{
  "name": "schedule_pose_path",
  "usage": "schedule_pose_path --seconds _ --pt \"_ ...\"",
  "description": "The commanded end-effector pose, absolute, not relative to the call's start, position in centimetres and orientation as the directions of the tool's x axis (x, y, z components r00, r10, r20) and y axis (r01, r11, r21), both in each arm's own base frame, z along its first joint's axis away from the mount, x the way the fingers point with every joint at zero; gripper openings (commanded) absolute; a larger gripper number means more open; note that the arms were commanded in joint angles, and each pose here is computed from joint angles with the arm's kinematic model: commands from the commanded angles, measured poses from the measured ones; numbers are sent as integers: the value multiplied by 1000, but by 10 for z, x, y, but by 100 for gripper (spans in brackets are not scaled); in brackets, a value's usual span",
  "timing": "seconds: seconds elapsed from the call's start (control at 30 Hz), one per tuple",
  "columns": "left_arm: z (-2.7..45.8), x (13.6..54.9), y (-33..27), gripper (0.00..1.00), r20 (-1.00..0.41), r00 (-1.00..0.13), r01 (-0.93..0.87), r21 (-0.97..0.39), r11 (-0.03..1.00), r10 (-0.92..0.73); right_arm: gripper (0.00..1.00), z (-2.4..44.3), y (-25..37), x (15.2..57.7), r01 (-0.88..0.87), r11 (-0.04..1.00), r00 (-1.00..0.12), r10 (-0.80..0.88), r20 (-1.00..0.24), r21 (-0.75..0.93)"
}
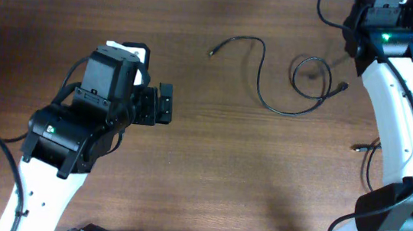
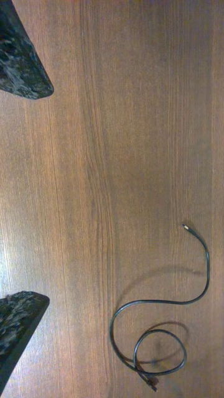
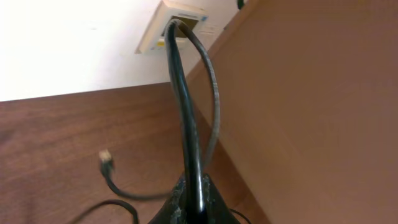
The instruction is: Untangle cables
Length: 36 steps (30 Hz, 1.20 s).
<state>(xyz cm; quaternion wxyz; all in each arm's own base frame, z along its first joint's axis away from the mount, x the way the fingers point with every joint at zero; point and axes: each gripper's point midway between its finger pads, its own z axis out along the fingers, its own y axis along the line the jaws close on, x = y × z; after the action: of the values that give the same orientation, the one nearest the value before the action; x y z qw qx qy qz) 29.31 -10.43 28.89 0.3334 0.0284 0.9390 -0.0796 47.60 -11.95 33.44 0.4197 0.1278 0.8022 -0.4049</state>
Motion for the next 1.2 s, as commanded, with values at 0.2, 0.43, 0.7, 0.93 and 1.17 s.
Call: schedule_pose_path --seconds 0.2,0.43,0.7,0.93,1.17 --pt "292 291 -105 99 -631 -775 104 -145 984 -12 4 348 -242 413 730 335 -642 38 -766 -596" --pt "292 291 -105 99 -631 -775 104 -145 984 -12 4 396 -261 367 878 -10 -476 73 -877 -478" --pt "291 286 -118 99 -611 -791 152 -206 967 -6 4 485 -189 360 988 9 -153 -31 -988 -153" --pt "290 285 -118 99 -606 -795 151 -204 967 -4 4 471 -120 419 811 222 -506 -201 -839 -542" --pt "287 282 -116 99 -592 -806 147 -200 969 0 4 355 -219 449 598 203 -775 -97 -624 -775"
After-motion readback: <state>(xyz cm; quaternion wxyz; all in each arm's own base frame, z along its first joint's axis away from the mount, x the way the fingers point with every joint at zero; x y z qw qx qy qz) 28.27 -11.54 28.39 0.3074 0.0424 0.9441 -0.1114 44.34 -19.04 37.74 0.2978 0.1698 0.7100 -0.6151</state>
